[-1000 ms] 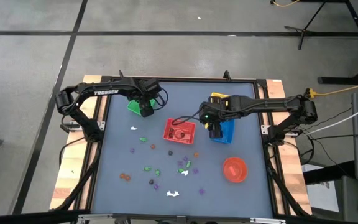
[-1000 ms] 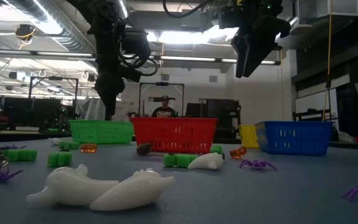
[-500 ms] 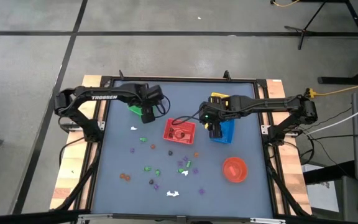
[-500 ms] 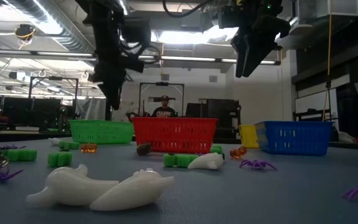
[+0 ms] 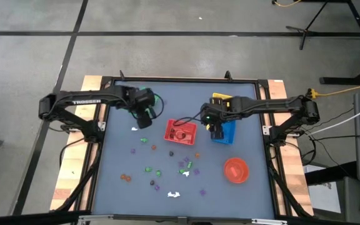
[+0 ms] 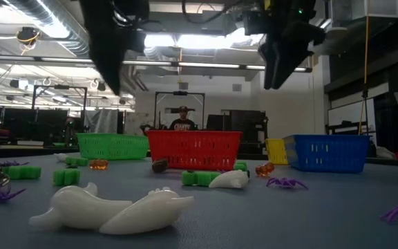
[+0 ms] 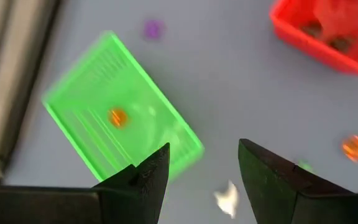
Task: Sort Halloween decoration
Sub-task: Put the white ghost toy into the yellow bin
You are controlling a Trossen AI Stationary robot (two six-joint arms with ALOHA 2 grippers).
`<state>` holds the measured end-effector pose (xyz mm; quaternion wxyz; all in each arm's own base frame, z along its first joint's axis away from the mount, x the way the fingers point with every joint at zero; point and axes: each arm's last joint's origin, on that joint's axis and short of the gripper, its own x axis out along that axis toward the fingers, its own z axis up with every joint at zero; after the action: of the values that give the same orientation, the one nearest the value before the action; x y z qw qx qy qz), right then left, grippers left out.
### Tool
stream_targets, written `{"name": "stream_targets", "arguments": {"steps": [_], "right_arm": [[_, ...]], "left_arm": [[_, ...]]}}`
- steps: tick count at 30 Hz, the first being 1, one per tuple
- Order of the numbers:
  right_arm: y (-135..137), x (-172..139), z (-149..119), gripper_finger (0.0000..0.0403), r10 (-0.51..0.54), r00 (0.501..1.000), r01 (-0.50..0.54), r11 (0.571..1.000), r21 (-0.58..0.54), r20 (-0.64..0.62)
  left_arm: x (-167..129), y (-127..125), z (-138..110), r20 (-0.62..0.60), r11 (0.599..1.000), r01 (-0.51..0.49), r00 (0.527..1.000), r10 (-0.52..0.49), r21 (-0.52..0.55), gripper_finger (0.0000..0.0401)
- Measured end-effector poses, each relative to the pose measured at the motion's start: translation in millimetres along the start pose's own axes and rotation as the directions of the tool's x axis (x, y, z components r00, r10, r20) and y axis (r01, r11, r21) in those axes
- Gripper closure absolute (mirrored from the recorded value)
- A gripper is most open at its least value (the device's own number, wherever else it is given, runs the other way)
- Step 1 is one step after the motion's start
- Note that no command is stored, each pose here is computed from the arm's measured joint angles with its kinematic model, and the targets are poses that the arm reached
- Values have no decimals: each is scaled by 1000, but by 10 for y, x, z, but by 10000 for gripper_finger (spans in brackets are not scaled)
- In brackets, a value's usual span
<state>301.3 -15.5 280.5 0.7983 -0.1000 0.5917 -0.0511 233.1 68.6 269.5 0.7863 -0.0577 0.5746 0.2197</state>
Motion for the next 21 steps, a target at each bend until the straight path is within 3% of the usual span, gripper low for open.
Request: {"name": "stream_targets", "arguments": {"steps": [6,14,21], "right_arm": [[54,199,-114,166,6,999,-6,1000,15,-51],[85,303,-190,166,11,996,-7,999,43,-85],[88,306,-192,166,12,996,-8,999,42,-85]], "left_arm": [[-43,-91,-187,-174,999,36,984,-36,-1,227],[-58,-237,-228,-177,996,64,983,-51,66,227],[262,-298,-565,-318,992,62,948,-24,111,227]]}}
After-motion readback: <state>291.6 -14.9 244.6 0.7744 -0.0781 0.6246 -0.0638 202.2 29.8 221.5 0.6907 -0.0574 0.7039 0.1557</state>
